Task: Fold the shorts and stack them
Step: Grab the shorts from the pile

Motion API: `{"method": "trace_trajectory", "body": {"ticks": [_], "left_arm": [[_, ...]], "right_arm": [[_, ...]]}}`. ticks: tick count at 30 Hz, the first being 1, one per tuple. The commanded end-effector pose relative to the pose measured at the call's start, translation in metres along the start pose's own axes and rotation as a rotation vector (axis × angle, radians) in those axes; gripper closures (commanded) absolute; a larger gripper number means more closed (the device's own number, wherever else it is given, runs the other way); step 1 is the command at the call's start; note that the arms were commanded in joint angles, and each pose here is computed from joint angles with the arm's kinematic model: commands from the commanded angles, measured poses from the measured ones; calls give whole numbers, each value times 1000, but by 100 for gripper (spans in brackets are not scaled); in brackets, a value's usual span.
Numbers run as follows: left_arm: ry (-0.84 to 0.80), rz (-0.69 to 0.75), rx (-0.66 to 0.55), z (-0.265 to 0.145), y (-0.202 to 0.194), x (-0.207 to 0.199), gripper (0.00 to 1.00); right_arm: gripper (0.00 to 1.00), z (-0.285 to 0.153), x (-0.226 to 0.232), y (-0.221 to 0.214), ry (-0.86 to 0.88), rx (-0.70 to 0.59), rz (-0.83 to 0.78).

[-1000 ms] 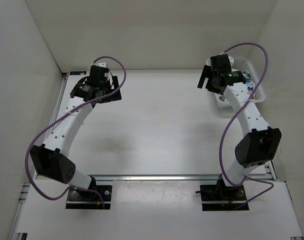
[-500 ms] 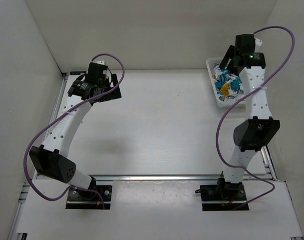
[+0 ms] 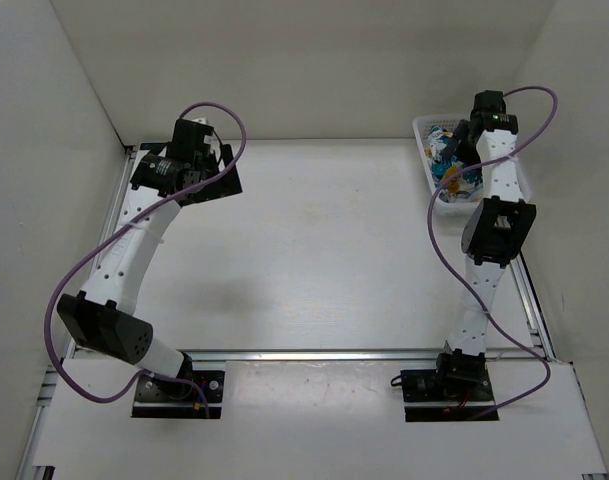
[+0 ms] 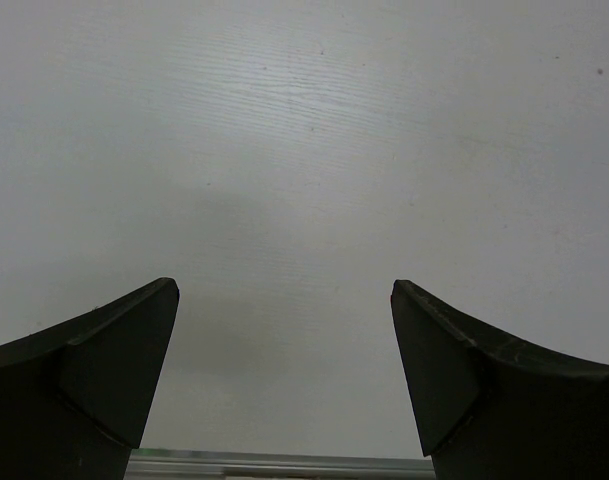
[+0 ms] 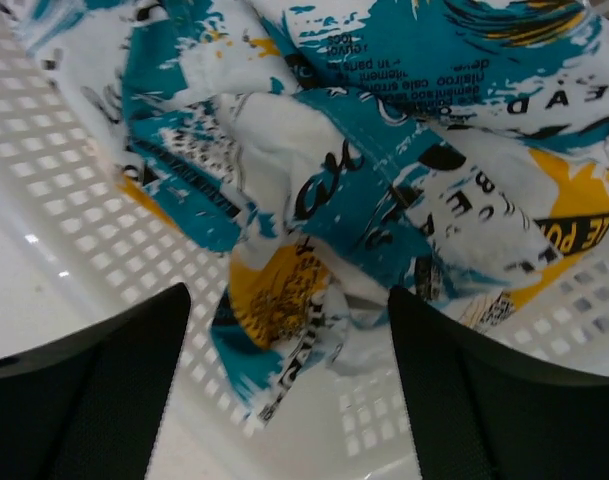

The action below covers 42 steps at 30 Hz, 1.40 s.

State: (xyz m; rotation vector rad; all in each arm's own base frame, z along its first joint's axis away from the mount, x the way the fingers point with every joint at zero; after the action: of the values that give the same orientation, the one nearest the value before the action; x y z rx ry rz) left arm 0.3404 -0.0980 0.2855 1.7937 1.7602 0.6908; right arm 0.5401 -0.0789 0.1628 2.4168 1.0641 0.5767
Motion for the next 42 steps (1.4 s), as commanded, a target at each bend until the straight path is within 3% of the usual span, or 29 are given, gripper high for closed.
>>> {"method": "trace_trajectory", "body": {"ticks": [1, 2, 5, 6, 9, 17, 19, 20, 22, 26, 30, 34, 37, 38, 39, 41, 42], "left_arm": [[26, -10, -24, -14, 10, 4, 0], [40, -8, -18, -14, 8, 7, 0], [49, -11, -32, -16, 12, 8, 0], [59, -12, -39, -19, 14, 10, 0], [81, -5, -50, -20, 21, 13, 0], [82, 4, -92, -28, 38, 13, 0], [73, 14, -91, -27, 39, 11, 0], [73, 14, -91, -27, 40, 11, 0], [71, 11, -100, -33, 38, 13, 0], [75, 24, -87, -31, 32, 14, 0], [89, 30, -62, -27, 23, 17, 0], [94, 36, -40, -18, 21, 16, 0], [105, 39, -32, -14, 21, 16, 0], [107, 41, -22, -10, 20, 16, 0], [107, 42, -22, -10, 20, 16, 0], [118, 53, -14, -8, 21, 17, 0], [119, 54, -10, -8, 22, 17, 0]], "right_arm": [[23, -7, 4, 37, 67, -106, 44], [40, 2, 3, 33, 60, -96, 43], [73, 1, 5, 42, 84, -115, 62], [76, 1, 8, 43, 101, -119, 62], [100, -6, 14, 49, 139, -137, 53], [100, -93, 36, 67, 283, -239, 42], [44, -97, 35, 67, 285, -242, 42], [28, -97, 35, 67, 285, -242, 42], [9, -74, 30, 59, 235, -202, 40], [1, -39, 24, 46, 173, -145, 35], [3, -4, 15, 39, 97, -129, 43], [15, 23, 17, 41, 81, -145, 37], [30, 35, 16, 40, 72, -148, 37], [59, 40, 16, 38, 68, -140, 45], [75, 40, 16, 38, 68, -140, 45], [98, 11, 19, 51, 88, -181, 92], [100, 1, 19, 53, 93, -189, 94]]}}
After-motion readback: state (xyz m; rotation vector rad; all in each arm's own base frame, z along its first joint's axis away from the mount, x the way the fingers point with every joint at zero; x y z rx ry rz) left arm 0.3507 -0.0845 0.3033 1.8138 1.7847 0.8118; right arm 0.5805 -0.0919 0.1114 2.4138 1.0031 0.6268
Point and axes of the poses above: each gripper's point midway between its finger pads, its own z axis out along the fingers, its own x axis along the line the jaws close on, y = z × x, the point moved 2 cm from there along -z, back along the fingers, and after that the axes turned 12 degrees about z, right-handed, at the moved point
